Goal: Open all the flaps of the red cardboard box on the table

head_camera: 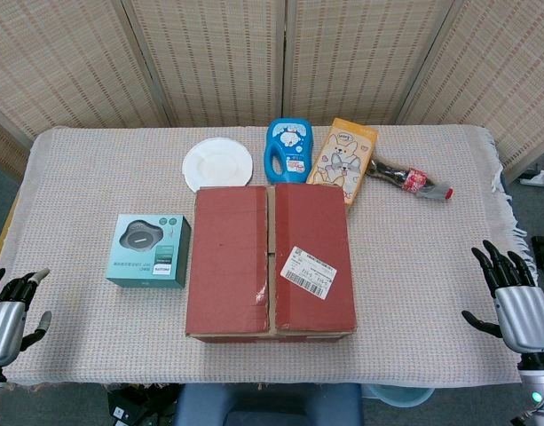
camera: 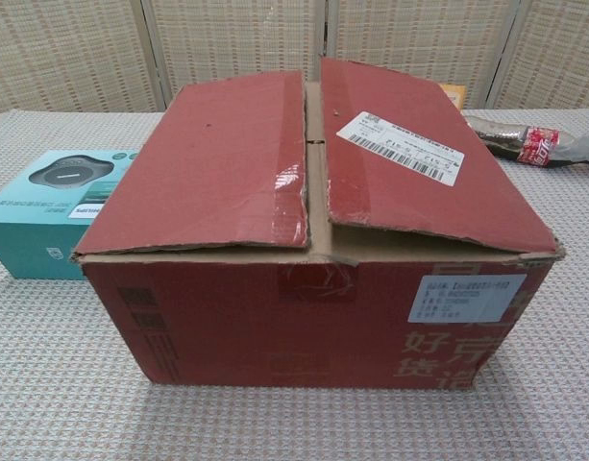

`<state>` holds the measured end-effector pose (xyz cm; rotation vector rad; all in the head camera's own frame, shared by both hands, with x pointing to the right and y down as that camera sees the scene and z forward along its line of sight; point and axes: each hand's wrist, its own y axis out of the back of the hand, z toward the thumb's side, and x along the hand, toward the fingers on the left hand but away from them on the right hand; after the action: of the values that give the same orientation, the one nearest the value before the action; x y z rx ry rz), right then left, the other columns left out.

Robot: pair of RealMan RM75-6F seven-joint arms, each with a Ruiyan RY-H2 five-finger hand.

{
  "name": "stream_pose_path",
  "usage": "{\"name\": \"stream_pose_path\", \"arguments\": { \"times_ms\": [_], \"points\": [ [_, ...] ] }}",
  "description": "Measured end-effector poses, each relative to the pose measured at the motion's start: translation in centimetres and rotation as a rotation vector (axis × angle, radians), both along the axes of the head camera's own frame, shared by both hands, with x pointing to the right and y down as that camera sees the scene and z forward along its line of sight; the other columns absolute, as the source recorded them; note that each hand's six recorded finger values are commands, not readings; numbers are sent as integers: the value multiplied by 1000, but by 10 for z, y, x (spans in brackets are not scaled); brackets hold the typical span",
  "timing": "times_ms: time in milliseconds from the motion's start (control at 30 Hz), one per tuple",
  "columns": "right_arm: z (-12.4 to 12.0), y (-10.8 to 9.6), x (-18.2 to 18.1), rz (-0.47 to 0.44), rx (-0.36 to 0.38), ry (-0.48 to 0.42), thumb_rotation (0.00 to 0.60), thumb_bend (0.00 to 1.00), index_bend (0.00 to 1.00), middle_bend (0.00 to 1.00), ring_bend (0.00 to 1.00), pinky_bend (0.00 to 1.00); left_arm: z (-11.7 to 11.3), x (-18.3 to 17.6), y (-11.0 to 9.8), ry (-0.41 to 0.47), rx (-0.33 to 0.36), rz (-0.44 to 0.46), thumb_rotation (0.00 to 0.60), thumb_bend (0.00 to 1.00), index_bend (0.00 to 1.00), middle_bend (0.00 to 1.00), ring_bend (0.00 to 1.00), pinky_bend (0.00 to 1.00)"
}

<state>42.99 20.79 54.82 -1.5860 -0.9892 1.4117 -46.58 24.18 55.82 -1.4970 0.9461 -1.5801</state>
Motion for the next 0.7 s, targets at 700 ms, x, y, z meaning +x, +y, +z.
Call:
{"name": "stream_pose_path", "arguments": {
  "times_ms": [700],
  "points": [
    [-16, -12, -26, -138, -59, -74, 600, 77, 68, 59, 131, 43, -6, 2, -2, 3, 10, -8, 600, 441, 185, 231, 240, 0]
  ]
}}
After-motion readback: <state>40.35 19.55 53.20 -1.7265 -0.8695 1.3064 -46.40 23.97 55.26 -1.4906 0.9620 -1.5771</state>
